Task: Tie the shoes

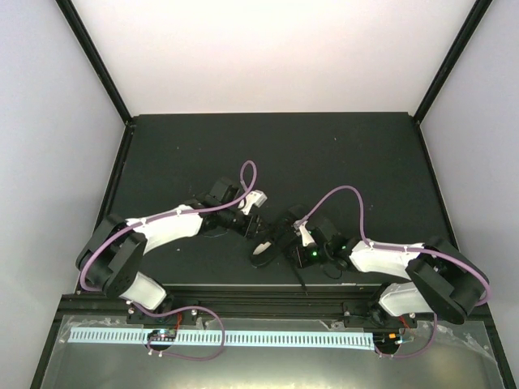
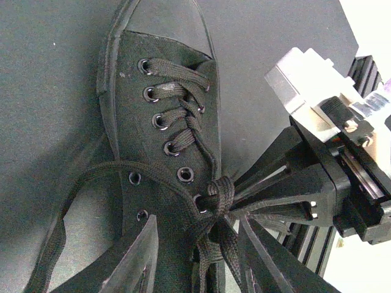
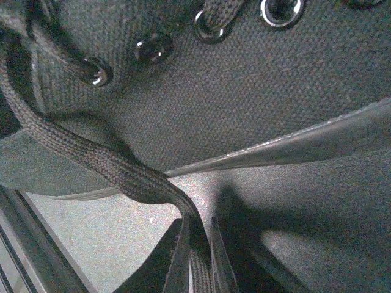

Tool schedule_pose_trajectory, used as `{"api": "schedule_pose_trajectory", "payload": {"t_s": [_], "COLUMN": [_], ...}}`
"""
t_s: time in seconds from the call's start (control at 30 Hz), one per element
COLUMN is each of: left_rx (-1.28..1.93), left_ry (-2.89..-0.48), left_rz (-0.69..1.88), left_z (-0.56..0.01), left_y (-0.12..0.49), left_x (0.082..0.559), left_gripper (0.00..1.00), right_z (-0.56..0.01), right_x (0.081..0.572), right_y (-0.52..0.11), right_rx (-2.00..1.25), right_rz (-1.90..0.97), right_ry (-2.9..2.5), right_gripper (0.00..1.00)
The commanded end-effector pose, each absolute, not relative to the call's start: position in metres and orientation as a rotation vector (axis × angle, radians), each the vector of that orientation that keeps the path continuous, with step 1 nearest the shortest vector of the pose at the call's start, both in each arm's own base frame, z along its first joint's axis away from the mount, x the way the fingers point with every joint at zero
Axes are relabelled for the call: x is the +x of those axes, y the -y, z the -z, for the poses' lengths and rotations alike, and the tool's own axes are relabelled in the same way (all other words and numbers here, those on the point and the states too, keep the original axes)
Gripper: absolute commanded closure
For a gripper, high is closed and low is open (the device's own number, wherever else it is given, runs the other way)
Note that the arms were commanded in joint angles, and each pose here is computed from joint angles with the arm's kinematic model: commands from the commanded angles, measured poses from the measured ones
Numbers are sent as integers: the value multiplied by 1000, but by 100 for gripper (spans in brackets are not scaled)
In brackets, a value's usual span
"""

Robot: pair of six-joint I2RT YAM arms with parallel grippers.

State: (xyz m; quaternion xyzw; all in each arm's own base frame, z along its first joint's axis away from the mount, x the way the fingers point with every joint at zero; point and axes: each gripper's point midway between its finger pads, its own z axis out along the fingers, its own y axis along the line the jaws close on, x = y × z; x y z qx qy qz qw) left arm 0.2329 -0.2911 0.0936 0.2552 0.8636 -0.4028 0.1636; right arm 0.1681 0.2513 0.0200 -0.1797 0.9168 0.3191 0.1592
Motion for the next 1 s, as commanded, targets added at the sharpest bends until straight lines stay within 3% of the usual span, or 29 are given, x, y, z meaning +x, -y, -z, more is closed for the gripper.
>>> {"api": "schedule_pose_trajectory", "payload": {"t_s": [0.0,0.13,0.43,0.97], "left_rx": [768,775,782,804], "left_ry": [-2390,-2401,-2357,-2279], "left_rz": [1190,1195,1197,1112], "left_z": [-106,-101,-105,-132], "left_y": [301,302,305,304], "left_x": [242,242,247,260], "left_gripper": [62,67,97,98], "right_z": [-32,-34,-47,-101], "right_x": [175,175,176,192], "right_y": [-260,-260,-258,-270], "right_rx": [-529,-525,-498,-523], "right_rz": [-936,-943,-955,-993], "right_ry": [-2562,-2556,-2517,-2345], "right_gripper": [86,90,99,98]}}
